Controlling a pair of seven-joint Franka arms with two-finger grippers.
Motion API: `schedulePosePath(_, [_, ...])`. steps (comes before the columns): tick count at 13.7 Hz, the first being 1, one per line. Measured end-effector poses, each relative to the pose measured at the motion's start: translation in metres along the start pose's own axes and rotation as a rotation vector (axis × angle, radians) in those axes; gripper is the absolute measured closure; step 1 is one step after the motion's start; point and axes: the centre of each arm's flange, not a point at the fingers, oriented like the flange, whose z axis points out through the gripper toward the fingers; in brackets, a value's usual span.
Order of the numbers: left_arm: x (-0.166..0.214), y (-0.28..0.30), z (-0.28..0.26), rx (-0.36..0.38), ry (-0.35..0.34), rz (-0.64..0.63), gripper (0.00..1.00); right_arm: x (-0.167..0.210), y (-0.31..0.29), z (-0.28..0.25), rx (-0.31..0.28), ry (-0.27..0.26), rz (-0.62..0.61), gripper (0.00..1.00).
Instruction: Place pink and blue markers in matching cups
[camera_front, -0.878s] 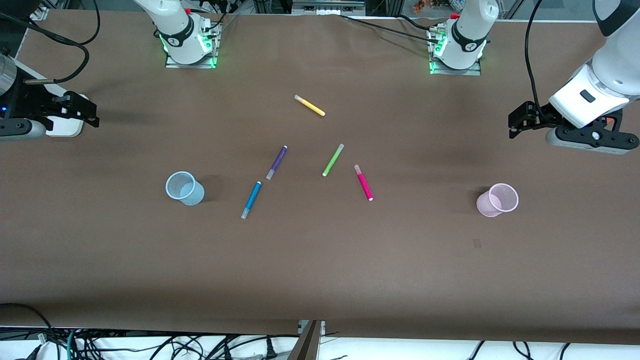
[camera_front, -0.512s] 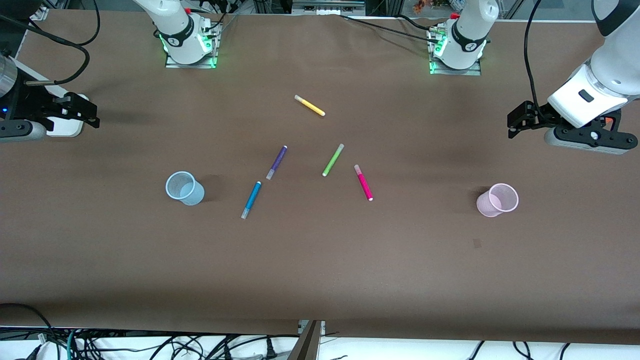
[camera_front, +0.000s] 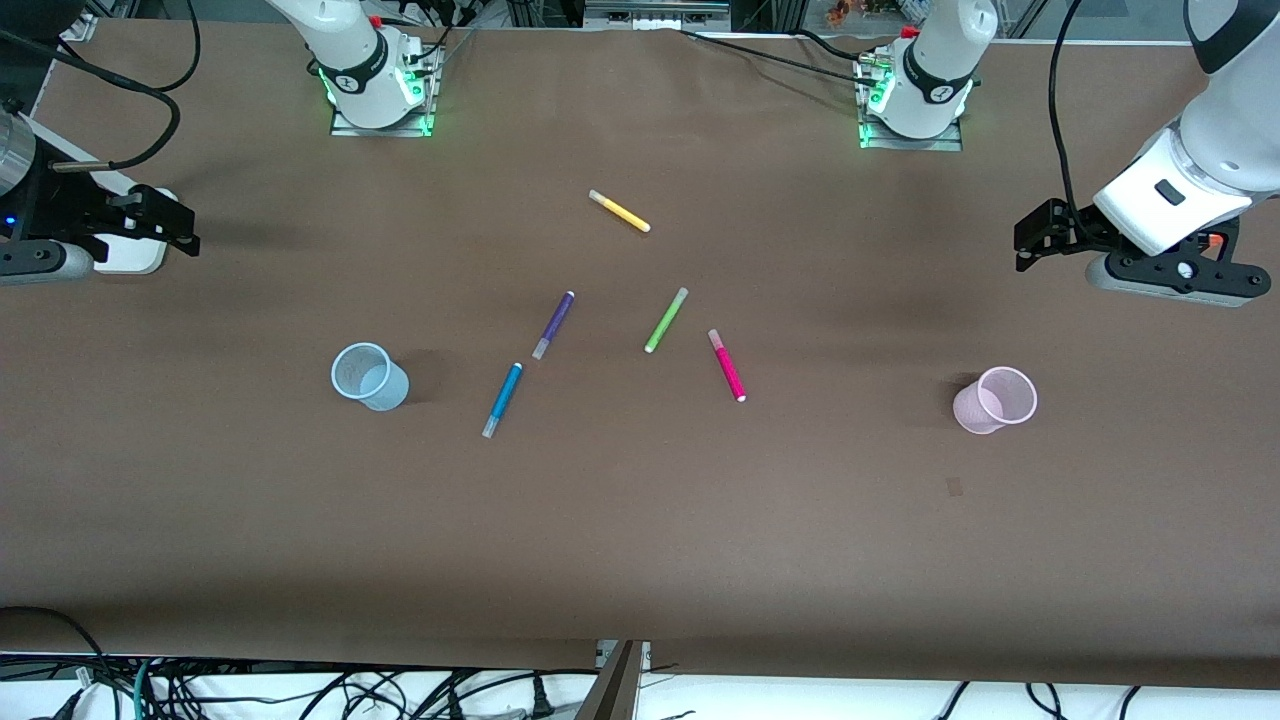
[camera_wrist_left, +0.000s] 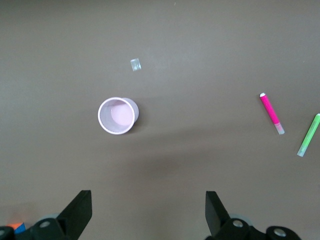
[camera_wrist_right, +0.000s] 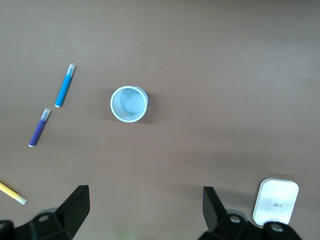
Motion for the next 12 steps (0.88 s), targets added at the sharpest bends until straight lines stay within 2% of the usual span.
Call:
schedulePosePath(2, [0.001, 0.001, 0.026, -0.004, -0.104, 0.003, 0.0, 0.003, -0.001, 0.005, 0.001, -0.009, -0.002, 0.0])
schedulePosePath(6, [0.014, 0.027, 0.064, -0.003, -0.187, 0.009, 0.0, 0.005, -0.002, 0.009, 0.001, -0.018, -0.004, 0.0])
schedulePosePath(8, [0.024, 0.054, 0.082, -0.019, -0.199, -0.036, 0.0, 0.005, -0.002, 0.009, 0.001, -0.018, -0.006, 0.0])
schedulePosePath(12, [0.039, 0.135, 0.113, -0.026, -0.173, -0.136, 0.0, 0.012, -0.011, 0.014, 0.0, -0.003, -0.033, 0.0])
